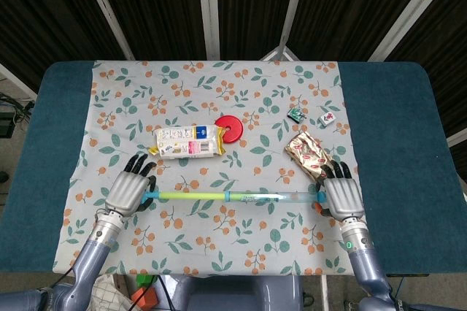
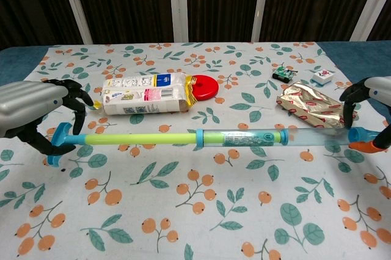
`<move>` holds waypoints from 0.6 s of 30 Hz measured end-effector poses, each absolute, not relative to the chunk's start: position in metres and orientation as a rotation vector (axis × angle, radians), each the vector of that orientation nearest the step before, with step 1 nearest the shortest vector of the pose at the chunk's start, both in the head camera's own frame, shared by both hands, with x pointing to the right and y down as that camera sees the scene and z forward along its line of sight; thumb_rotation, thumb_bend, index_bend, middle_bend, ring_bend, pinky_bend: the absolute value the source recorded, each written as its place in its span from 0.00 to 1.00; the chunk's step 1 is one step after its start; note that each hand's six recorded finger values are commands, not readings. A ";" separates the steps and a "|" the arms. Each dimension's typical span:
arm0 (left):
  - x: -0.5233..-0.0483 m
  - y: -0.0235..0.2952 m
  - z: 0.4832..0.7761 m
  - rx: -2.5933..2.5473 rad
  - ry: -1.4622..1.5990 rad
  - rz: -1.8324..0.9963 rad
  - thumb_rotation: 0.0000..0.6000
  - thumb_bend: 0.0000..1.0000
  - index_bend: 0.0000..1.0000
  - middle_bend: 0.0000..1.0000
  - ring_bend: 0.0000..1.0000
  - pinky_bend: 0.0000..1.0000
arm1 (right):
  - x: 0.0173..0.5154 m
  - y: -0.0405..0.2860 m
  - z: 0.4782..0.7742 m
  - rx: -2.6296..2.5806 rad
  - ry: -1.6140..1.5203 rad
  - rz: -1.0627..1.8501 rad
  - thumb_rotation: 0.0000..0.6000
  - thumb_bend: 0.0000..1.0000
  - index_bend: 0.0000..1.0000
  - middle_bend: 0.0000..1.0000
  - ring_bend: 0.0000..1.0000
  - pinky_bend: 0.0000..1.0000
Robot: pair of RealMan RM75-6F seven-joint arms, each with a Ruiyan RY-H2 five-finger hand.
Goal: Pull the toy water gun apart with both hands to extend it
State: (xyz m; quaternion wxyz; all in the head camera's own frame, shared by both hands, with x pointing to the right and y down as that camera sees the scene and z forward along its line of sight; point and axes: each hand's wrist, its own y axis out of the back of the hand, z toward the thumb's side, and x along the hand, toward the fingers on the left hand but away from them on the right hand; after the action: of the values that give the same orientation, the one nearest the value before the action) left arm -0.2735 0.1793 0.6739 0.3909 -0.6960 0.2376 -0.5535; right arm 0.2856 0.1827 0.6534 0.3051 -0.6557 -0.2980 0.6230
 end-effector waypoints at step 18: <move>-0.288 0.182 0.667 -1.748 0.600 -1.423 1.00 0.53 0.62 0.17 0.00 0.00 | 0.323 0.172 0.652 -1.645 -0.816 1.743 1.00 0.32 0.69 0.20 0.00 0.00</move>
State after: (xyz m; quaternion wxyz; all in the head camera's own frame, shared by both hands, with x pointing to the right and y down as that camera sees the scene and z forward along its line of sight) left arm -0.2882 0.1823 0.6669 0.3938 -0.6889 0.2363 -0.5608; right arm 0.3230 0.1718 0.6515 0.3005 -0.6197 -0.3075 0.6566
